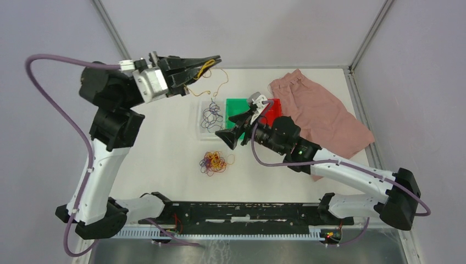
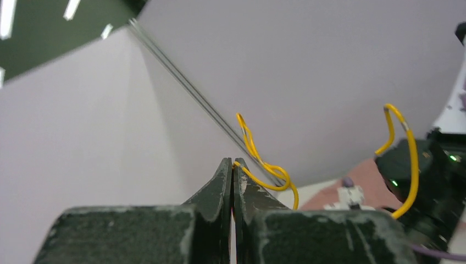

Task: Untangle the cables

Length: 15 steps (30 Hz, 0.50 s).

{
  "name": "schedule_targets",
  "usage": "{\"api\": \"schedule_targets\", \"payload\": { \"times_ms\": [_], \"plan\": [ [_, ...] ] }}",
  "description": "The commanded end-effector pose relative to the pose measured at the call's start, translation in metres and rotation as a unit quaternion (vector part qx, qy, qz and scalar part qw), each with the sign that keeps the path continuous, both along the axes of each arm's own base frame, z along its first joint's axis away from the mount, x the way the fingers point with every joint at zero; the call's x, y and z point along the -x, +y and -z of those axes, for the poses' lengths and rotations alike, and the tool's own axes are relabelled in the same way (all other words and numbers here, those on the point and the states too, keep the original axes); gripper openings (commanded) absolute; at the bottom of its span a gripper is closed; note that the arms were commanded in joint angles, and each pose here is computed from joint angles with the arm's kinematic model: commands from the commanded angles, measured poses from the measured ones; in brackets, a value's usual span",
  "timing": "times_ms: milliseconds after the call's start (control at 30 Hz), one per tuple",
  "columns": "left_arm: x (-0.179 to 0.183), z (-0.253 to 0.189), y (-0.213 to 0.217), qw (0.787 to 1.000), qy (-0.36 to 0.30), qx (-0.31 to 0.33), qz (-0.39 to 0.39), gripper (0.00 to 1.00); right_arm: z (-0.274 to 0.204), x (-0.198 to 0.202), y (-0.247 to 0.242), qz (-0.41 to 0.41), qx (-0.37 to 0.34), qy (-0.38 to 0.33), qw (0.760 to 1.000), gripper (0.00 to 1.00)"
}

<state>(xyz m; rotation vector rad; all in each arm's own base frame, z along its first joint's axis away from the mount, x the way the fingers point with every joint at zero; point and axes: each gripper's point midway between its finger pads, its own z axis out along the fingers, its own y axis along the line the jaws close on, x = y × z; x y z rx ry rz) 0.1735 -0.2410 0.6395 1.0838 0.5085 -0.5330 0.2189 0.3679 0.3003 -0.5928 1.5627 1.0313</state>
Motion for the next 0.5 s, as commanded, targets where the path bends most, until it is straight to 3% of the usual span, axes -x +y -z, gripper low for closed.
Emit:
{"api": "schedule_targets", "payload": {
  "times_ms": [0, 200, 300, 467],
  "plan": [
    [-0.004, 0.048, -0.014, 0.993, 0.109, -0.026, 0.042, 0.03, -0.04, -0.011, -0.01, 0.031, -0.001, -0.042, 0.999, 0.83],
    [-0.029, 0.108, -0.028, 0.982, 0.18, -0.051, 0.036, 0.03, -0.015, -0.036, -0.046, 0.114, 0.081, -0.021, 0.99, 0.84],
    [-0.043, 0.125, -0.038, 0.976, 0.205, -0.055, 0.039, 0.03, 0.014, -0.058, -0.086, 0.194, 0.132, 0.018, 0.972, 0.85],
    [-0.074, 0.152, -0.057, 0.965, 0.254, -0.062, 0.036, 0.03, 0.054, -0.078, -0.154, 0.302, 0.152, 0.085, 0.937, 0.86]
  ]
}}
